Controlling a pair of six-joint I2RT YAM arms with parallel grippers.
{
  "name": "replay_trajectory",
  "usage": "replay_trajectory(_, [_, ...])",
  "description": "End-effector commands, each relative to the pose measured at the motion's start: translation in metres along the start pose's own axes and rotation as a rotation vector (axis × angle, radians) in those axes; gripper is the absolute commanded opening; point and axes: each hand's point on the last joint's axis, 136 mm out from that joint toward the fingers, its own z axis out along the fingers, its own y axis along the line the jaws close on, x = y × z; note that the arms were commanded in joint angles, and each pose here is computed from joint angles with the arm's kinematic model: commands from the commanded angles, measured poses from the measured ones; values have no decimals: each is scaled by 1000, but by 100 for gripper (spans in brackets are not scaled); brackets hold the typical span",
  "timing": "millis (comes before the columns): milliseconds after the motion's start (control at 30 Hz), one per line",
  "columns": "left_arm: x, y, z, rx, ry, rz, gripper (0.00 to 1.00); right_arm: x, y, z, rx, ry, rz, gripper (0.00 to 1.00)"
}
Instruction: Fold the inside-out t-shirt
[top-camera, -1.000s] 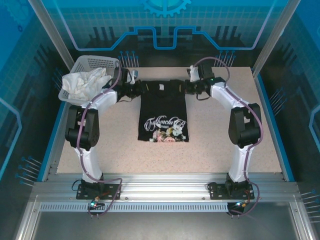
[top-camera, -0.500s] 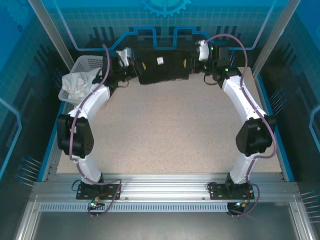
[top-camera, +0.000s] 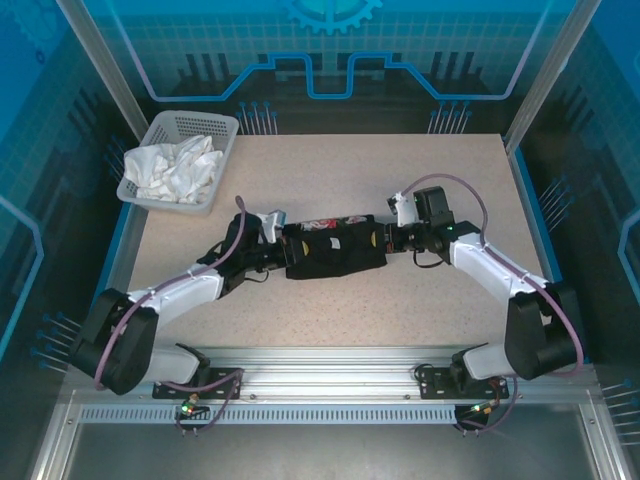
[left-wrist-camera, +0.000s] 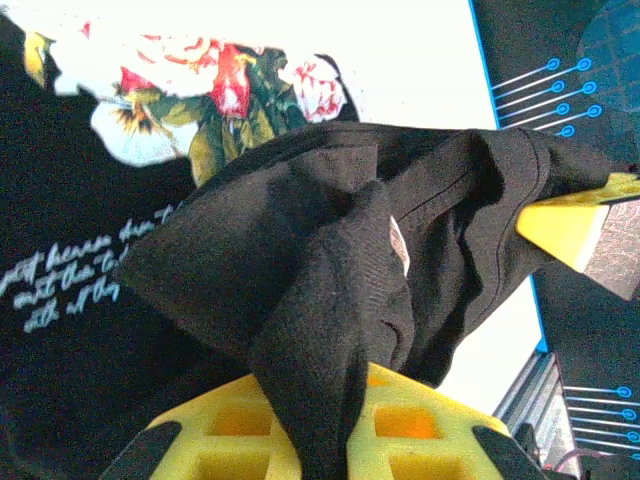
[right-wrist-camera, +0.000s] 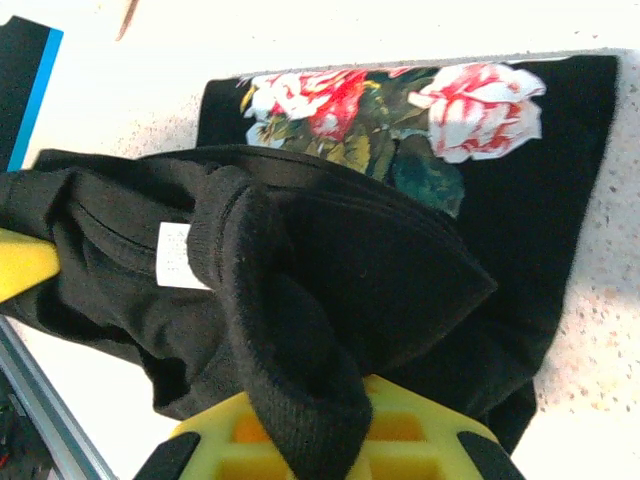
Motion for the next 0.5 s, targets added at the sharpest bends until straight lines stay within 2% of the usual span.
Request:
replay_trajectory(0, [-16,7,-3,-43,-97,32,0,-7,-1,-3,26,-33,-27,0])
replay_trajectory(167, [-34,32,4,-168,-126,70,0,-26,-9,14,58,-15,-25,1])
replay_trajectory(400, [-55,81,27,-287,-110,51,0,-43,-44,64,143,106,9,8])
replay_trajectory(467, [-57,96,39,-305,-91,36,6,-41,-54,85,163,158,29,11])
